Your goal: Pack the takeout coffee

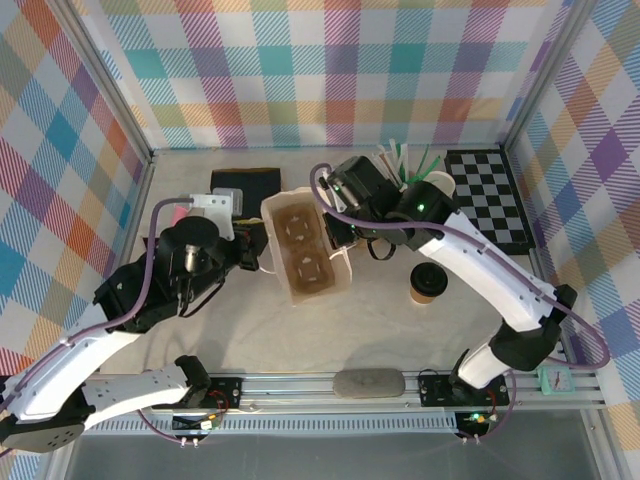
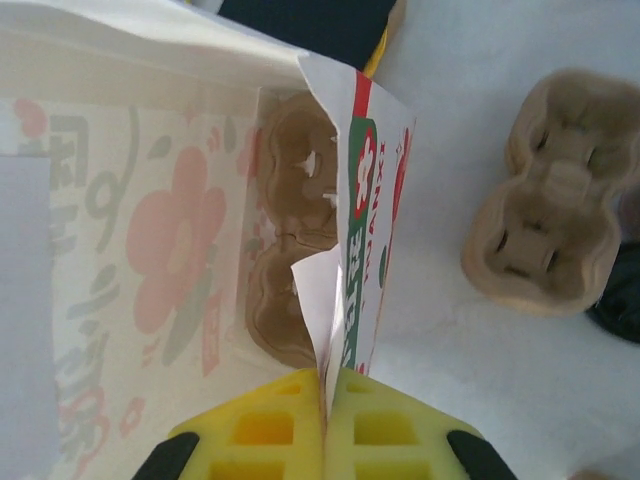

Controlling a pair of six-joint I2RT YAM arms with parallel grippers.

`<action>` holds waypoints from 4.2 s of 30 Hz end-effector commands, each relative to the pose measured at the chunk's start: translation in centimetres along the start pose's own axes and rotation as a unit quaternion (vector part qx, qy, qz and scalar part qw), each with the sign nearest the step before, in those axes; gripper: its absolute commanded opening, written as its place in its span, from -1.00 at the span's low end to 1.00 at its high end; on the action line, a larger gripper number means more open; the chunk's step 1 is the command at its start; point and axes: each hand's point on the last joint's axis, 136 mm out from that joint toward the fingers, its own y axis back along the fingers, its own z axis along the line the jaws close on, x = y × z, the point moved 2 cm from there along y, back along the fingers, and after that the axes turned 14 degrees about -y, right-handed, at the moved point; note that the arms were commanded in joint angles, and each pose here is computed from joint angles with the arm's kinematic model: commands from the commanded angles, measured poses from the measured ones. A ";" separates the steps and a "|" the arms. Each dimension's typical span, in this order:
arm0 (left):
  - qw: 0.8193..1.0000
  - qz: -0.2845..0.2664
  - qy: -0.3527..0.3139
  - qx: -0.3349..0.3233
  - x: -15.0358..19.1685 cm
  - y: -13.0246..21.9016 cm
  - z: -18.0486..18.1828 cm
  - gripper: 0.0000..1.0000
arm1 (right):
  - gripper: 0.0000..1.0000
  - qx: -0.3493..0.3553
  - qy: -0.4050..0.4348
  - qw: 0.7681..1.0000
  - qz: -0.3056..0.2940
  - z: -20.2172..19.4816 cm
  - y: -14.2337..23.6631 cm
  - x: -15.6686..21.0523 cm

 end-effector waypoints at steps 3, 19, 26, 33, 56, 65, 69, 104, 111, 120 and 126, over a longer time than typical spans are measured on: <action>0.999 0.028 0.038 -0.015 -0.5 0.4 0.9 -0.74 | -0.95 0.017 -0.062 0.996 0.065 -2.5 0.5 1.4; 0.994 0.079 0.072 -0.026 2.1 -3.7 2.0 -0.75 | -1.00 0.002 -0.113 0.986 0.124 -4.2 -3.0 2.5; 0.993 0.084 0.072 -0.025 2.0 -4.8 2.1 -0.73 | -1.00 0.010 -0.124 0.986 0.108 -5.2 -3.2 1.8; 0.992 0.092 0.073 -0.035 2.0 -6.0 3.0 -0.72 | -0.93 0.018 -0.132 0.986 0.102 -6.1 -3.7 1.3; 0.994 0.065 0.043 -0.080 -2.5 -5.7 5.7 0.40 | 0.98 0.007 -0.081 0.996 0.034 -5.4 -0.4 -3.9; 0.999 -0.036 0.012 -0.012 -4.5 -1.5 4.2 0.81 | 0.98 0.082 -0.085 0.992 -0.054 -8.6 5.1 -6.2; 0.999 -0.035 0.018 -0.038 -3.7 -0.3 5.1 0.84 | 0.98 0.098 -0.113 0.985 -0.090 -10.8 7.8 -6.6; 0.965 0.094 0.229 -0.089 14.0 -4.4 10.8 0.89 | 0.98 0.235 -0.351 0.903 0.084 -24.0 -3.7 12.2; 0.962 0.087 0.244 -0.082 14.4 -4.3 11.3 0.89 | 0.98 0.234 -0.362 0.896 0.106 -24.8 -5.7 13.1; 0.962 0.091 0.243 -0.086 14.5 -4.5 11.4 0.88 | 0.98 0.248 -0.362 0.890 0.124 -25.5 -6.9 14.3; 0.963 0.090 0.240 -0.086 14.2 -4.4 11.4 0.88 | 0.98 0.257 -0.359 0.888 0.127 -25.8 -7.0 14.7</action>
